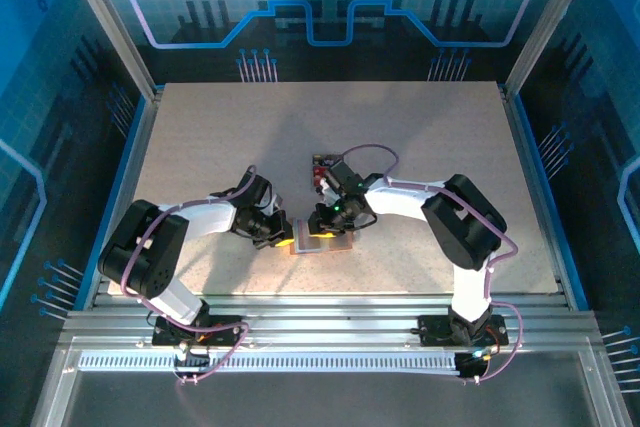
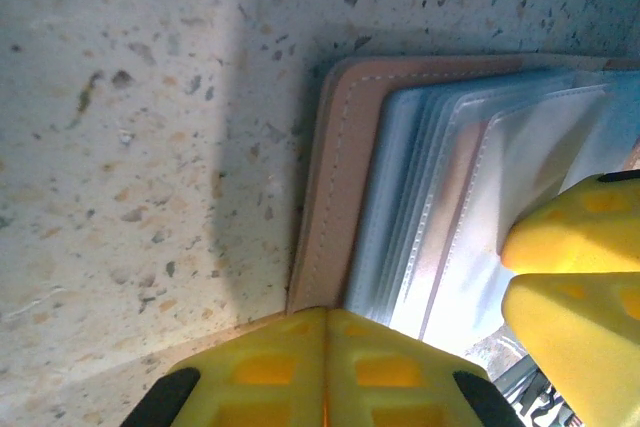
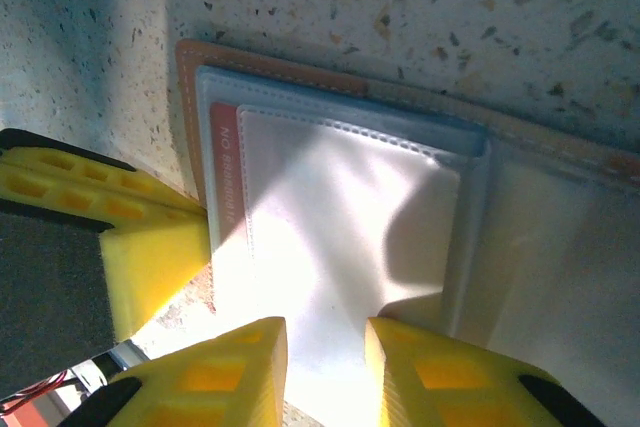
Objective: Take the credit cards out of the card holder
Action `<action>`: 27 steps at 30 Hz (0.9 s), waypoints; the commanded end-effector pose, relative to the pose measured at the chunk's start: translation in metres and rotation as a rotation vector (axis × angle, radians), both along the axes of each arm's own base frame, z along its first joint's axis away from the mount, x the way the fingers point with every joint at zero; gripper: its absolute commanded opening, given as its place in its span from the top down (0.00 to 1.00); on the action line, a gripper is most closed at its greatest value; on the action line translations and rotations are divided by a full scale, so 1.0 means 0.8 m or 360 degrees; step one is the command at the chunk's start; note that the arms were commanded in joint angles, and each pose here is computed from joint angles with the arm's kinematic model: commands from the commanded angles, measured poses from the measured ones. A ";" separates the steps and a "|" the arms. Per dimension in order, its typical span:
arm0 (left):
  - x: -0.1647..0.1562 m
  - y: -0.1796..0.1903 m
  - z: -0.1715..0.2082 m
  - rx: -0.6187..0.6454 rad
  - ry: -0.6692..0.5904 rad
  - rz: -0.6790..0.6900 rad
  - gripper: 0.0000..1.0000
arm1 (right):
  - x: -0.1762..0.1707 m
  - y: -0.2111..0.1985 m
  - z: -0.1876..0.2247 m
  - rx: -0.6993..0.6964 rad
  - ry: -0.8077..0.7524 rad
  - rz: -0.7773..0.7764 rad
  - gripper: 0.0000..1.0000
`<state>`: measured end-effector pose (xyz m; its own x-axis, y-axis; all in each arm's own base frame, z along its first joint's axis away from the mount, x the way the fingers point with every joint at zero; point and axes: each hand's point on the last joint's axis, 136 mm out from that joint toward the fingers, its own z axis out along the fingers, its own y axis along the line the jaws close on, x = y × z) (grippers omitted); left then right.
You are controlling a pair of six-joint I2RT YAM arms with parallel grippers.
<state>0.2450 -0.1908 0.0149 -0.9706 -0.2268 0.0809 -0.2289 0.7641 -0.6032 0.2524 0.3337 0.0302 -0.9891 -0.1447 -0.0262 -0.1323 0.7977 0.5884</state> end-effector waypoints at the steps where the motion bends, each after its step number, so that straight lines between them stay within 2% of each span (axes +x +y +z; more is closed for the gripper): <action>1: -0.007 0.010 -0.011 0.0105 0.0055 -0.0005 0.93 | -0.001 -0.011 -0.003 -0.0014 0.0029 -0.0045 0.73; 8: 0.007 0.004 0.030 0.0039 -0.0048 0.0045 0.93 | -0.002 -0.008 -0.006 0.0034 0.0041 -0.0064 0.73; 12: 0.013 -0.006 0.052 -0.0046 -0.0087 0.0077 0.85 | -0.002 -0.006 -0.007 0.0061 0.0048 -0.0074 0.73; 15: 0.014 -0.017 0.060 -0.0135 -0.0076 0.0098 0.84 | -0.002 -0.005 -0.007 0.0077 0.0053 -0.0080 0.73; 22: 0.010 -0.026 0.042 -0.0136 -0.0024 0.0099 0.84 | -0.002 -0.005 -0.007 0.0095 0.0058 -0.0091 0.73; 27: 0.006 -0.024 0.026 -0.0122 0.0013 0.0106 0.79 | -0.001 -0.007 -0.007 0.0110 0.0059 -0.0104 0.74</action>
